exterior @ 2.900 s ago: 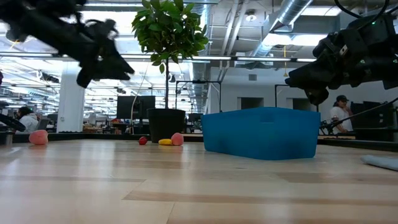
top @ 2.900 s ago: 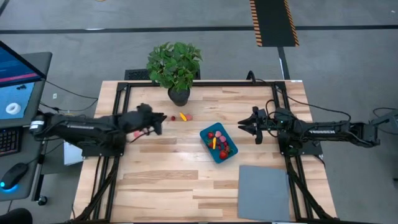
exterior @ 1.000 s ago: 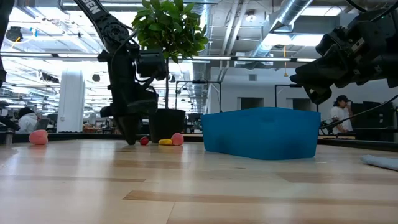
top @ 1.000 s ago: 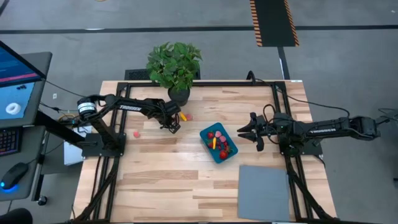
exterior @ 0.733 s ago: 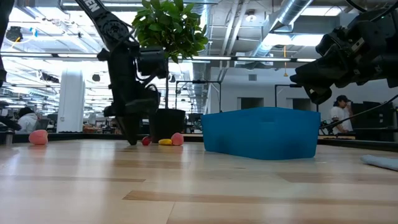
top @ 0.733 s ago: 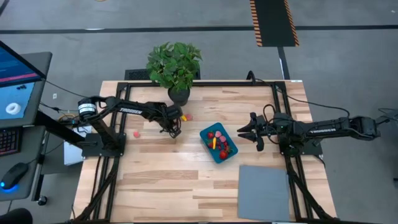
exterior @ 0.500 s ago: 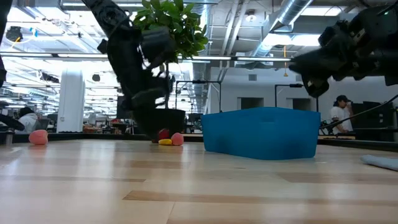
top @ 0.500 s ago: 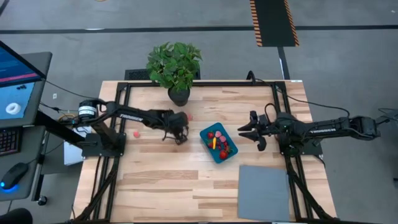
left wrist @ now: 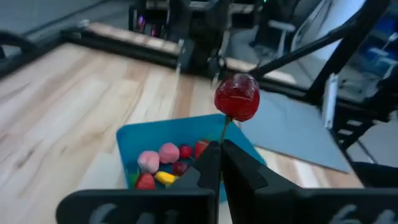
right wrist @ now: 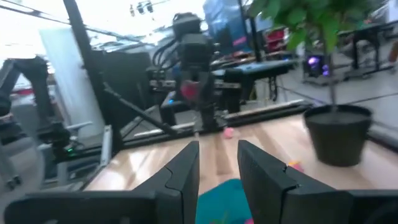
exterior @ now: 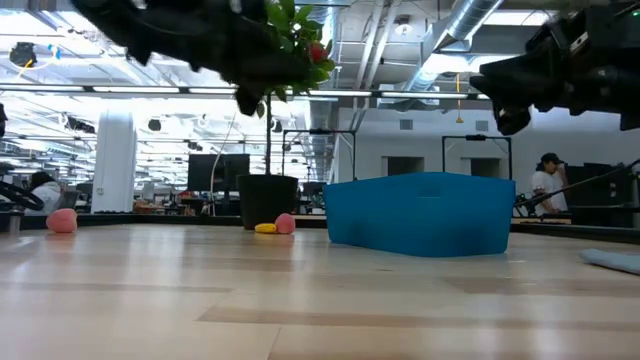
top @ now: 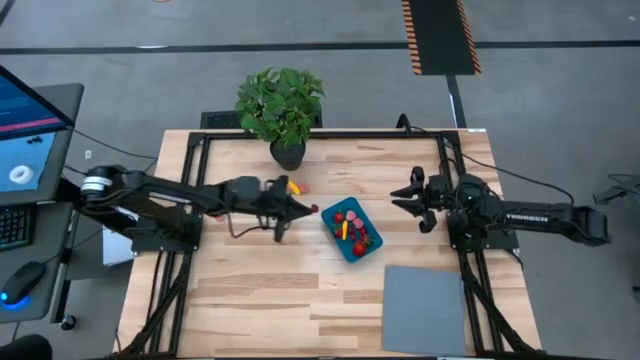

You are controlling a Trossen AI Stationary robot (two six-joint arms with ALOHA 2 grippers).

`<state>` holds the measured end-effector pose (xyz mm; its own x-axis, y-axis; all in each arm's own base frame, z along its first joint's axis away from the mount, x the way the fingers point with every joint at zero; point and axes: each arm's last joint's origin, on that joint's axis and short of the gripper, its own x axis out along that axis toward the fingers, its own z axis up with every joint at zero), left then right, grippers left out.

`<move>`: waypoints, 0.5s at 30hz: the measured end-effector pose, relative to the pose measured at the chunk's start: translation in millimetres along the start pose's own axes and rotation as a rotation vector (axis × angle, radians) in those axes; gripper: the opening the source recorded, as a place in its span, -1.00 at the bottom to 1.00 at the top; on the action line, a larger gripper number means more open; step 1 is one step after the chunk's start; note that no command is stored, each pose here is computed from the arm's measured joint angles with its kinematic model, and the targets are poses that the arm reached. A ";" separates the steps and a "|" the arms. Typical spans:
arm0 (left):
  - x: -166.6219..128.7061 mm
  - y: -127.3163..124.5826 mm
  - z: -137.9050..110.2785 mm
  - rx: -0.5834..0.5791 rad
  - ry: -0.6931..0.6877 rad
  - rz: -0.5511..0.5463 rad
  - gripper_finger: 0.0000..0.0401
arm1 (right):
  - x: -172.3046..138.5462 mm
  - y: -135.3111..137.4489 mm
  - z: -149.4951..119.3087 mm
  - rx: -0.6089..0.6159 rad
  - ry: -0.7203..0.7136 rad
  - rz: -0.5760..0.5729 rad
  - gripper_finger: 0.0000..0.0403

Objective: Pick and placing Produce into tupperware
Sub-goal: Put the cherry into the blue bin

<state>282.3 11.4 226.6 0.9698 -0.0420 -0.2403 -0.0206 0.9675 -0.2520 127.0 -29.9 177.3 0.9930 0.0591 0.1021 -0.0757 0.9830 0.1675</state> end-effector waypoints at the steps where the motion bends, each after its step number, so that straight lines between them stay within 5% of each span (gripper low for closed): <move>1: -7.1 -1.0 0.4 0.007 -0.025 -0.013 -1.00 | -1.7 -0.8 1.0 -0.005 -0.006 -0.011 -0.35; 7: -50.7 -10.1 -4.1 0.035 -0.196 -0.150 -1.00 | -11.9 -5.7 7.3 -0.103 -0.044 -0.092 -0.35; 15: -94.6 -14.0 -22.1 0.055 -0.381 -0.220 -1.00 | -22.8 -10.7 2.9 -0.028 0.020 -0.095 -0.35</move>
<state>185.4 -3.7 232.2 0.9702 -0.1633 0.1789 0.1992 0.9582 -0.2054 104.9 -42.4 176.0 0.9972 -0.0311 0.0677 0.0207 0.9887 0.1482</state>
